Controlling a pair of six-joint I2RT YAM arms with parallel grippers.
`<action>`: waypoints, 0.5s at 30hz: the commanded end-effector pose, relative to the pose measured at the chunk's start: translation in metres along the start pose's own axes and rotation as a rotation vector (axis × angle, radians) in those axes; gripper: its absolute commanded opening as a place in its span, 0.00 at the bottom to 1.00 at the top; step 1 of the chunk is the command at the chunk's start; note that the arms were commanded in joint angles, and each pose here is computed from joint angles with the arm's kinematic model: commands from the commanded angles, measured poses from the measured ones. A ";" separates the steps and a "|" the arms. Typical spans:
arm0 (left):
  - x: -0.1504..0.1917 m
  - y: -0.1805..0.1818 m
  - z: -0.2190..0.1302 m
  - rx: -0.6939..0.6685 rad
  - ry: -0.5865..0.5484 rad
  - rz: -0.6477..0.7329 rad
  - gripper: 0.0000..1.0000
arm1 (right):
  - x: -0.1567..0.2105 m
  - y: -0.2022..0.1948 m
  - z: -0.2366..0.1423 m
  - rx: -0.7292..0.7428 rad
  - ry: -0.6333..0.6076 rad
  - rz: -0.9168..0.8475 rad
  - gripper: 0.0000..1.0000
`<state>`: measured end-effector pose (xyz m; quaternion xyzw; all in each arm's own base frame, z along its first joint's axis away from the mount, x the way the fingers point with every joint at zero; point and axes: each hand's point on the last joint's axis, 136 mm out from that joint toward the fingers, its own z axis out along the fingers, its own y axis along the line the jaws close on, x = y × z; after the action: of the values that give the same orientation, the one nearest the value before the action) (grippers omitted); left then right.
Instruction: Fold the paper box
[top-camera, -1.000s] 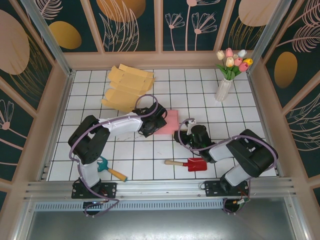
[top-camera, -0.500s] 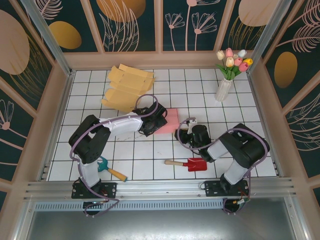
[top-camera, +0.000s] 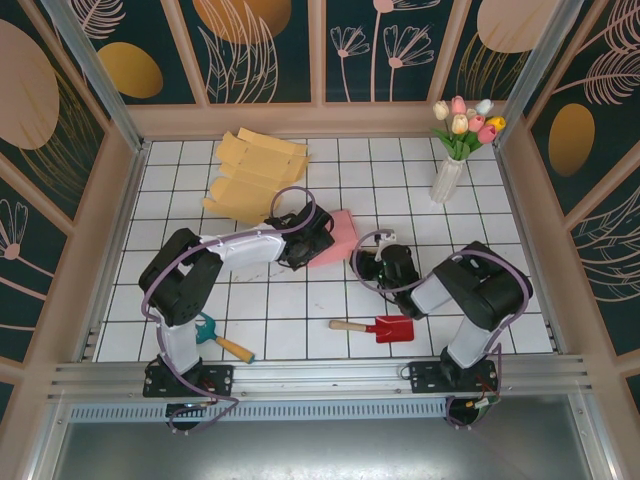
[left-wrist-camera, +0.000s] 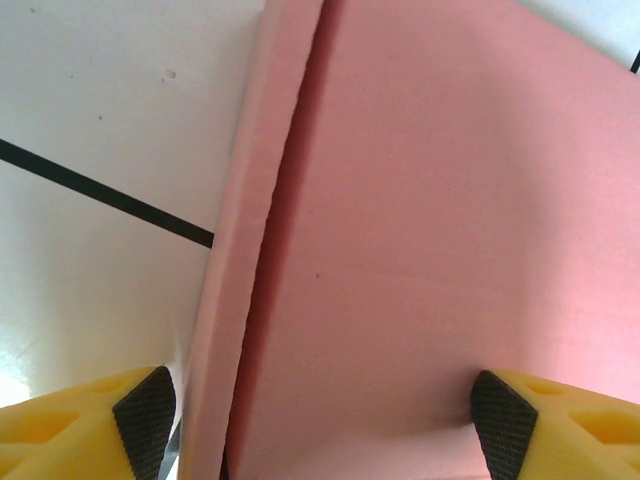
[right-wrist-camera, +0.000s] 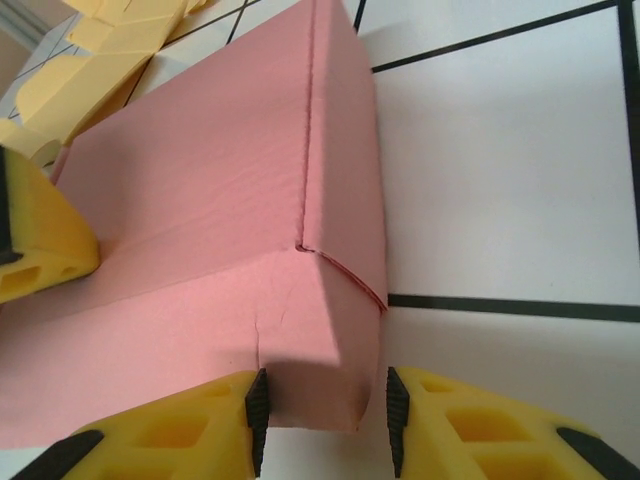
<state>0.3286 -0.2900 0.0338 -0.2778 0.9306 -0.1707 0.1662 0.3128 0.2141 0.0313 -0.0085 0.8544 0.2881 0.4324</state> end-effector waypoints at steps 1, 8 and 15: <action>0.020 0.070 0.024 -0.243 0.066 0.042 0.80 | 0.039 -0.042 0.002 0.171 0.138 0.025 0.40; 0.020 0.067 0.024 -0.235 0.067 0.045 0.80 | 0.043 -0.036 0.016 0.159 0.177 0.015 0.39; 0.021 0.062 0.026 -0.224 0.077 0.050 0.79 | 0.051 -0.023 0.031 0.153 0.231 -0.008 0.38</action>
<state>0.3342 -0.2865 0.0341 -0.2830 0.9280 -0.1661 0.1762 0.3458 0.2240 0.0292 0.0074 0.8589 0.2594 0.4414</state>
